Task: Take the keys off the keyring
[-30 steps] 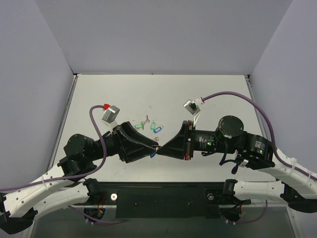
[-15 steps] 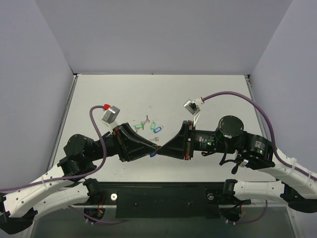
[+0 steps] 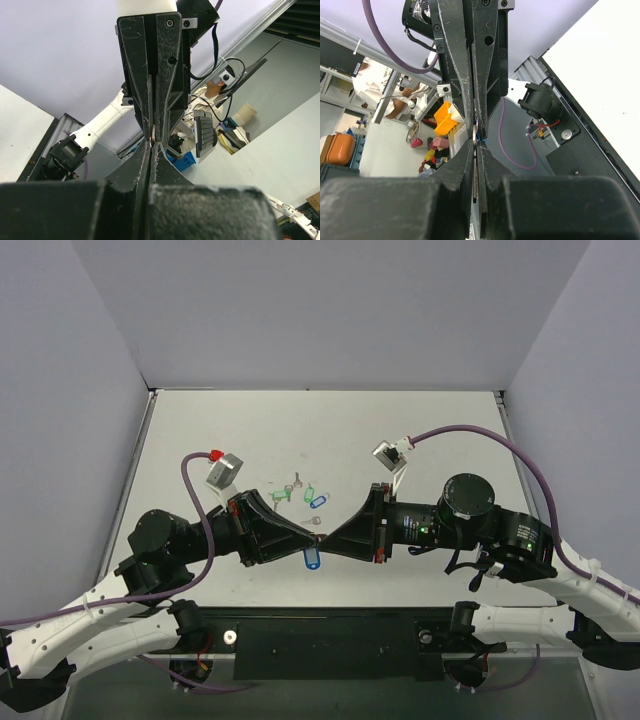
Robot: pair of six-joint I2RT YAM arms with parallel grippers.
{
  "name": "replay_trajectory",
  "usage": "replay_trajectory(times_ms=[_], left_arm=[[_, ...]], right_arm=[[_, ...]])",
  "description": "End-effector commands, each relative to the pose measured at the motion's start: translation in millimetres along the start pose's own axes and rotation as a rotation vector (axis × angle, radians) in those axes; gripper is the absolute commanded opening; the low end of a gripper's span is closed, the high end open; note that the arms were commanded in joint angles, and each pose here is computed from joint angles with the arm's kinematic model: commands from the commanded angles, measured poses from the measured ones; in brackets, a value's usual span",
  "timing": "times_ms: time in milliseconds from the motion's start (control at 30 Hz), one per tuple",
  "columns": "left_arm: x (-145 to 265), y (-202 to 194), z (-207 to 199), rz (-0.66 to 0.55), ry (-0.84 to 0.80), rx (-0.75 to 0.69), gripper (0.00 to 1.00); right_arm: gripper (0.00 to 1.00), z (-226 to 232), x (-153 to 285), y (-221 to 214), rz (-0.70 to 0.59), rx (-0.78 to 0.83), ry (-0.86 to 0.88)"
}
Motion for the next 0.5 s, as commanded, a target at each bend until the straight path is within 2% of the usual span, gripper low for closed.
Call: replay_trajectory(times_ms=[0, 300, 467], left_arm=[[0.5, 4.2, -15.2, 0.008, -0.046, -0.033, 0.00], [2.8, 3.5, -16.7, 0.031, -0.024, -0.039, 0.00], [2.3, 0.4, -16.2, 0.085, -0.027, -0.032, 0.00]], right_arm=[[0.00, 12.6, 6.6, 14.3, -0.082, 0.012, 0.052], [0.00, 12.4, 7.4, 13.0, -0.062, 0.011, 0.050], [0.00, 12.8, 7.2, 12.3, -0.053, 0.010, 0.058]])
Point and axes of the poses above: each gripper's point midway between its finger pads, its own x axis back along the fingers, its own z axis along the line the jaws close on, y = z × x, the point moved 10 cm from there along x, back along the fingers, and after that the axes turned 7 degrees about x, right-handed, at the moved point
